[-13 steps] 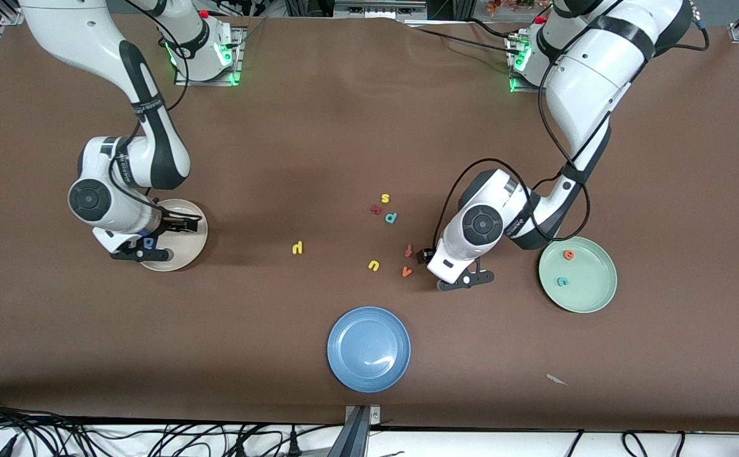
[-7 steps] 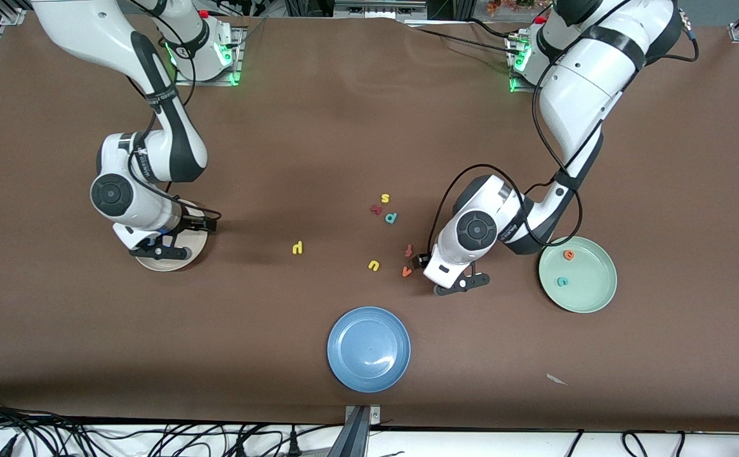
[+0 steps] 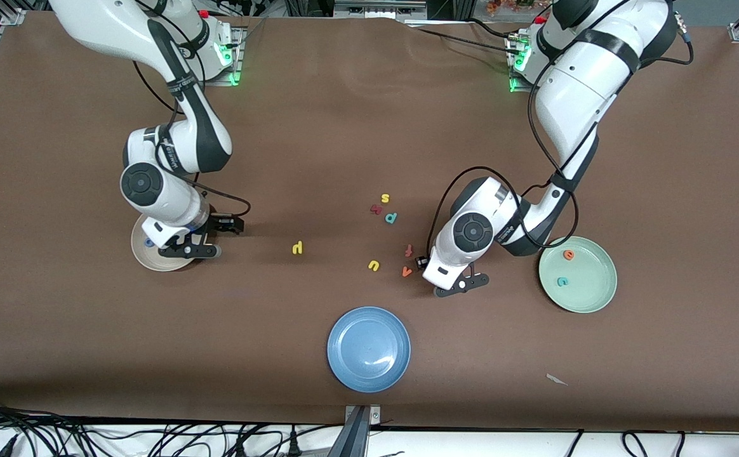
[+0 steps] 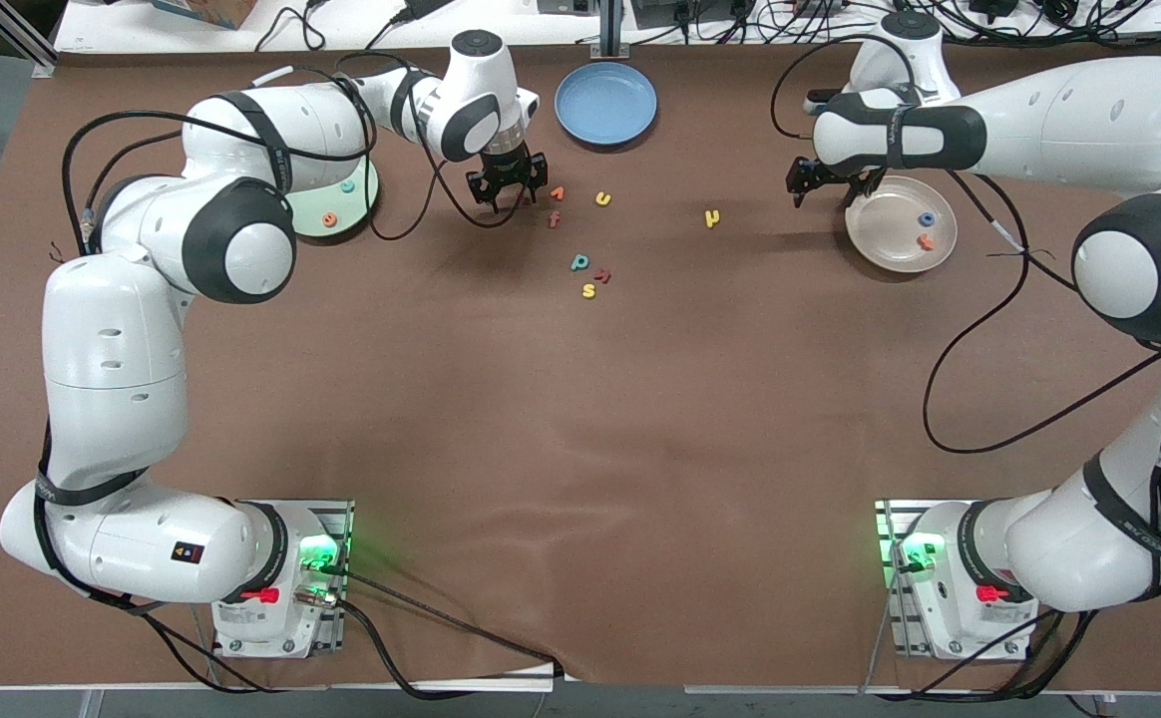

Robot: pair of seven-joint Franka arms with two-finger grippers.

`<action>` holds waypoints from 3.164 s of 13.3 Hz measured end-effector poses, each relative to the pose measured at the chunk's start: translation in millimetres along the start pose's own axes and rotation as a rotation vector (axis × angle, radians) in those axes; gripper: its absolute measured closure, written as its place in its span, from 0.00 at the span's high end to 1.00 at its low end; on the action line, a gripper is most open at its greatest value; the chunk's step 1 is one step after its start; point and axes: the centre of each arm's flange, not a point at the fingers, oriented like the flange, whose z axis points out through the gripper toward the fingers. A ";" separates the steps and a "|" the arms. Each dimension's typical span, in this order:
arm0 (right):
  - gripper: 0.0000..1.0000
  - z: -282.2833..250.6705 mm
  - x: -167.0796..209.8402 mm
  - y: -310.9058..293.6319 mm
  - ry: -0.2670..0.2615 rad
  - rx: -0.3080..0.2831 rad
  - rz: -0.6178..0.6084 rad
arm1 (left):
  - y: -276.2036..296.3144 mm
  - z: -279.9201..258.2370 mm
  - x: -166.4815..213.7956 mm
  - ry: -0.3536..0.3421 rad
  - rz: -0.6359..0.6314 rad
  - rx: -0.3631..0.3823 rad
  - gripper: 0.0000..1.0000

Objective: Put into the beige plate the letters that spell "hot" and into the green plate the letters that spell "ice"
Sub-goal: 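Lower the left gripper to the pink l while the right gripper moves, then carry the l toward the green plate while the right gripper nears the yellow u, then lower the l onto the green plate while the right gripper grasps the u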

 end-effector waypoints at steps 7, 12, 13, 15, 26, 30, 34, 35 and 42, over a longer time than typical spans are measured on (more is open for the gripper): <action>0.94 17.8 -11.1 -70.0 0.088 0.076 -0.022 | 5.4 -1.1 -0.6 0.015 -0.022 -0.005 0.41; 0.94 23.8 -16.2 -101.1 0.100 0.097 0.044 | 5.3 -2.2 0.5 0.017 -0.024 -0.007 0.16; 0.94 23.0 -16.9 -106.5 0.102 0.099 0.053 | 5.2 -2.3 0.6 0.017 -0.024 -0.007 0.10; 0.94 24.6 -18.9 -112.0 0.099 0.100 0.067 | 5.2 -2.3 0.6 0.017 -0.024 -0.007 0.10; 0.92 42.3 -24.5 -133.8 0.105 0.106 0.083 | -78.1 -47.9 66.3 -0.028 0.152 0.089 0.10; 0.89 47.9 -19.6 -147.5 0.153 0.041 -0.052 | -135.2 -69.0 100.6 -0.040 0.249 0.091 0.10; 0.89 56.2 -17.7 -150.7 0.198 0.017 -0.135 | -206.7 -76.9 128.1 -0.066 0.391 0.089 0.10; 0.90 56.8 -17.4 -151.0 0.202 0.019 -0.142 | -222.8 -75.5 133.9 -0.073 0.434 0.091 0.10; 0.90 58.6 -17.3 -151.2 0.202 0.019 -0.148 | -295.1 -64.2 155.8 -0.094 0.630 0.187 0.25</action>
